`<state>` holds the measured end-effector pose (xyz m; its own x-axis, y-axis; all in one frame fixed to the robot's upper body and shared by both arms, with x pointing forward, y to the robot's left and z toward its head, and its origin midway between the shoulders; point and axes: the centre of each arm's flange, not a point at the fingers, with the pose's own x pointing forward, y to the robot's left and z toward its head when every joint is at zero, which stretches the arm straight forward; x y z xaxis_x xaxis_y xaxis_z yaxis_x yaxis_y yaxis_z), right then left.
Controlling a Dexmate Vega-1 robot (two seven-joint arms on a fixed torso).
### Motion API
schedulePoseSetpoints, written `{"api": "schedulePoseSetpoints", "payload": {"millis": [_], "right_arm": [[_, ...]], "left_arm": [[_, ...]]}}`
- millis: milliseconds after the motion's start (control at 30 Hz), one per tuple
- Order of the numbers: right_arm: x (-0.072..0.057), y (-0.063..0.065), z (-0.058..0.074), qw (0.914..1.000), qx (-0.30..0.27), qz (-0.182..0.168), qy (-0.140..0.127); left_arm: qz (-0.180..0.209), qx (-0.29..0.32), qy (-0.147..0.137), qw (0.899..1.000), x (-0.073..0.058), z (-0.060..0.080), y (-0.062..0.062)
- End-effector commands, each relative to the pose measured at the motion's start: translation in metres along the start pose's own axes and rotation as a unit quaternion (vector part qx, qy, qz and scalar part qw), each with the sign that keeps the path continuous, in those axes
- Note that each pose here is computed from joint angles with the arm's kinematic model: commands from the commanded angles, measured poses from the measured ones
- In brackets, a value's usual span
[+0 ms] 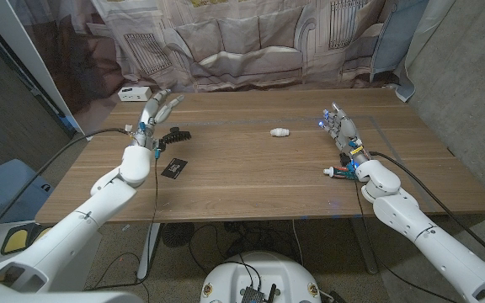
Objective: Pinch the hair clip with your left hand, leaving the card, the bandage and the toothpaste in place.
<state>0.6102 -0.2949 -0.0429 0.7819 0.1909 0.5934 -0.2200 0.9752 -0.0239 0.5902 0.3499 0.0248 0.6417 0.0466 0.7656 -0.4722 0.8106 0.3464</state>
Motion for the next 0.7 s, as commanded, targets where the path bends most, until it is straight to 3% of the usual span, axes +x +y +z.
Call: {"api": "schedulePoseSetpoints", "payload": {"millis": [33,233,433,700], "right_arm": [[-0.002,-0.002,0.002,1.0,-0.006,-0.004,0.003],[-0.002,-0.001,0.002,1.0,-0.005,-0.005,0.004],[0.001,0.001,0.002,1.0,-0.006,-0.003,0.003],[0.004,0.004,0.002,1.0,-0.004,0.0,0.003]], "left_arm": [[0.016,0.07,0.003,0.997,0.005,0.003,0.008],[0.016,0.108,0.008,0.994,0.007,0.003,0.011],[0.026,0.191,0.013,0.981,0.009,0.01,0.013],[0.034,0.231,0.029,0.972,0.011,0.016,0.016]]}}
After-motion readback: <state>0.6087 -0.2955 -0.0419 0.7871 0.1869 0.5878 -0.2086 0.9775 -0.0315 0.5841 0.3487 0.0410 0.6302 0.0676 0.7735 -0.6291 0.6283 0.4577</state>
